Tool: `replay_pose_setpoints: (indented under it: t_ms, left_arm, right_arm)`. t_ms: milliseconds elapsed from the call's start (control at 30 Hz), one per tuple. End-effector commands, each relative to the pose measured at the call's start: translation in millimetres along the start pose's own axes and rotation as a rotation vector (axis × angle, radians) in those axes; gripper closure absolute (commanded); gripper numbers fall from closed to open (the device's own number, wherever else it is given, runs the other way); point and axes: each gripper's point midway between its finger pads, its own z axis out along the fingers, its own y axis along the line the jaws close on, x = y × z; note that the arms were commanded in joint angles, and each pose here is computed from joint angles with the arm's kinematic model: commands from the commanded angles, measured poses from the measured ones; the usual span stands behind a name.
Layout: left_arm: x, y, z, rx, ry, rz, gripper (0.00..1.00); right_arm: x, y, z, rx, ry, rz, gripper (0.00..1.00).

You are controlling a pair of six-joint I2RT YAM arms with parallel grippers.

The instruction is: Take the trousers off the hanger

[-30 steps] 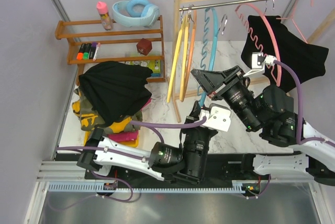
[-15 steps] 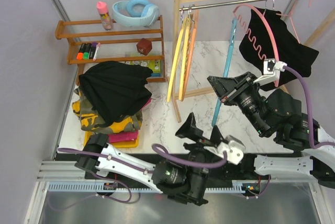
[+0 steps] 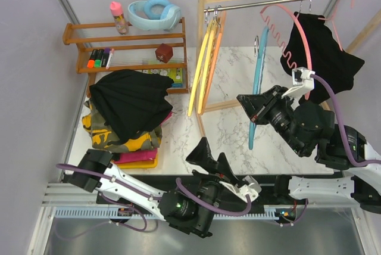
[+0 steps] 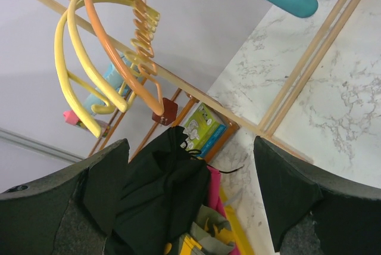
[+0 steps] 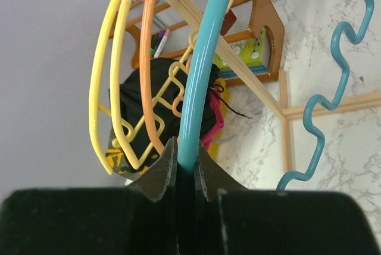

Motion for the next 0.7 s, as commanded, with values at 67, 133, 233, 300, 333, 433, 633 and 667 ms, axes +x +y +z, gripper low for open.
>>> replay_pose_setpoints:
  t_ms: [67, 133, 233, 300, 333, 433, 633, 667]
  left_arm:
    - [31, -16, -6, 0.013, 0.072, -0.187, 0.08]
    - [38, -15, -3, 0.003, 0.081, -0.188, 0.08]
    - [45, -6, 4, -0.018, 0.1, -0.193, 0.07]
    - [34, 6, 6, -0.02, 0.106, -0.172, 0.07]
    - [31, 9, 9, -0.026, 0.112, -0.16, 0.07]
    - [16, 13, 16, -0.035, 0.129, -0.075, 0.04]
    - [5, 78, 54, -0.142, 0.221, -0.156, 0.04]
    - [0, 99, 58, -0.165, 0.227, -0.236, 0.04]
  right_arm:
    - [-6, -6, -12, 0.003, 0.03, -0.028, 1.0]
    - [-5, -7, -13, 0.001, 0.033, -0.035, 1.0]
    - [-4, -9, -14, -0.001, 0.032, -0.036, 1.0]
    - [-4, -8, -13, 0.002, 0.032, -0.037, 1.0]
    - [-4, -6, -13, -0.005, 0.032, -0.031, 1.0]
    - [-3, -2, -11, -0.015, 0.035, -0.033, 1.0]
    - [0, -1, -8, -0.013, 0.04, -0.042, 1.0]
    - [0, -2, -8, -0.011, 0.039, -0.043, 1.0]
